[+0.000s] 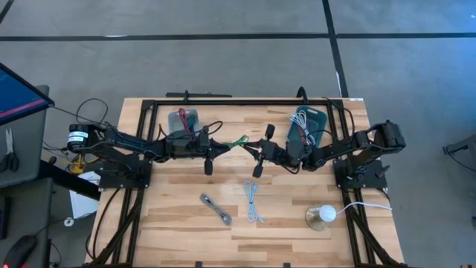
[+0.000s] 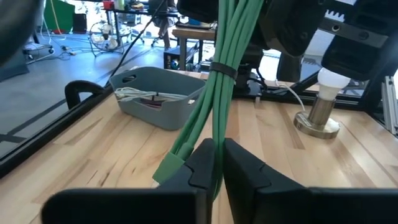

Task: Pick & Place USB Port
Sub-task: Put the green USB cable into the blue bin

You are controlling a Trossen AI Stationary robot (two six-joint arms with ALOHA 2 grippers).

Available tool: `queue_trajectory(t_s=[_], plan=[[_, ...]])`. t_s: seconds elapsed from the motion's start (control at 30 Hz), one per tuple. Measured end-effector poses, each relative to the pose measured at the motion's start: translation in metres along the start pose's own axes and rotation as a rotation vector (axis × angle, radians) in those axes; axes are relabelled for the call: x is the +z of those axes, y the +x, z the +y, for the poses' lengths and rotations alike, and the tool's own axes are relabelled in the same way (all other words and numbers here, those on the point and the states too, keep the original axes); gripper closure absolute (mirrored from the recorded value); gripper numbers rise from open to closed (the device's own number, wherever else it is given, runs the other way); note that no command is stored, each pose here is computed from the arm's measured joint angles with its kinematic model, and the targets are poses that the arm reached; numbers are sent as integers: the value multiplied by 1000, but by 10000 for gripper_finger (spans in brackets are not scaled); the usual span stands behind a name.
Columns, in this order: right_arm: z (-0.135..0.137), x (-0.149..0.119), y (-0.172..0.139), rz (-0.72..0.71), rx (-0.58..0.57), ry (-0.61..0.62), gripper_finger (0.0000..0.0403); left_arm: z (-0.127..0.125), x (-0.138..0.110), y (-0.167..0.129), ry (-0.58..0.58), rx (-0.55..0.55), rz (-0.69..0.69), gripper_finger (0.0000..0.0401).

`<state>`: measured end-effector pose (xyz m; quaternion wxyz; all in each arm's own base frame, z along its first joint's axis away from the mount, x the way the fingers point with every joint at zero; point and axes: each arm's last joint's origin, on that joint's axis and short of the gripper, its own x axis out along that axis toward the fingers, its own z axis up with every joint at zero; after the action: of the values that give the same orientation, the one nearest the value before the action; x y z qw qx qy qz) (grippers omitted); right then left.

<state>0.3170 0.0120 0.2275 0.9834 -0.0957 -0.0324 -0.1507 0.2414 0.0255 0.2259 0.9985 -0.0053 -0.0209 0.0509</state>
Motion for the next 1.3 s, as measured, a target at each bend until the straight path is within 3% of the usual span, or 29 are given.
queue_trajectory(t_s=[0.33, 0.7, 0.93, 1.3], plan=[[0, 0, 0, 5, -3, -3, 401, 0, 1, 0, 0, 11, -10, 319], [0, 0, -9, 68, -124, -96, 402, 0, 16, -11, 82, 12, -45, 290], [-21, 10, -45, 35, -175, -70, 403, 0, 25, -36, 58, 10, 71, 289], [-63, 13, -121, 90, -426, 36, 403, -1, 41, -64, 4, 11, 54, 289]])
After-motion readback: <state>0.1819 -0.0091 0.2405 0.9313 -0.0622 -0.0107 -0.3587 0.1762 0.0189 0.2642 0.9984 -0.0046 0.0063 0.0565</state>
